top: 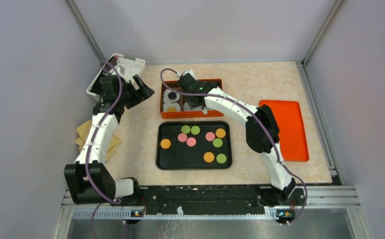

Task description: Pack the cookies

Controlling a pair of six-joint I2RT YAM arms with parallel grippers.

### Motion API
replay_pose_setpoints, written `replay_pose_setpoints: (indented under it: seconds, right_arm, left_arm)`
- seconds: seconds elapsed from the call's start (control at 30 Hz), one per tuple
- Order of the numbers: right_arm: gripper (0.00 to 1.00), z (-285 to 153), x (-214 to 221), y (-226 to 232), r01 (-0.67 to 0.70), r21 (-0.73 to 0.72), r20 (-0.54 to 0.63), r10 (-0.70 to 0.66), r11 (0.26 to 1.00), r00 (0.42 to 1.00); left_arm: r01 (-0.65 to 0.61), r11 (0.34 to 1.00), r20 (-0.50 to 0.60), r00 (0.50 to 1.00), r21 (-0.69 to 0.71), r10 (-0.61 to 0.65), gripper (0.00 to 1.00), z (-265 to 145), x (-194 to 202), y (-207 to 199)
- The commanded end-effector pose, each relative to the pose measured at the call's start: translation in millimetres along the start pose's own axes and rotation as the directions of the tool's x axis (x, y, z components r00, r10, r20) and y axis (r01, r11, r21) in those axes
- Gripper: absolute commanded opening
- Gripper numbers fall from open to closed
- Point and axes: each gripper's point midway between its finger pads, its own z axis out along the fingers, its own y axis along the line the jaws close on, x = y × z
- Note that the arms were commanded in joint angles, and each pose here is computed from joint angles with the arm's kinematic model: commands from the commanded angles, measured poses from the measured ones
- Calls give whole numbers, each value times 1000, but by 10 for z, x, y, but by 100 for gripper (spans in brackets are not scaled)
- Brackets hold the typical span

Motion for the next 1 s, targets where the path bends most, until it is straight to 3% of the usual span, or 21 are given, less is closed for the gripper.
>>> replay_pose_setpoints:
  seconds: [0.0,0.2,0.4,0.73,0.97]
  right_arm:
    - [49,-335,-483,-152,-61,6,145,60,998,988]
    - [40,-643,-529,-224,-97,-30,179,100,995,979]
    - [40,-1361,-437,-227,-87,-91,248,107,992,963]
    - [45,-2207,752,298,18,-185,163,12,983,987]
    - [47,-2318,1548,535,-1,-216,45,11,976,999]
  left_arm:
    - [-37,998,47,998,56,34,91,-29,-160,-148]
    - [-37,997,49,998,61,34,91,-31,-165,-157]
    - [-28,997,40,999,69,25,91,-18,-148,-174]
    - [-17,996,11,1000,89,17,89,-7,-59,-222]
    - [-20,994,2,1000,109,20,89,-32,-5,-332]
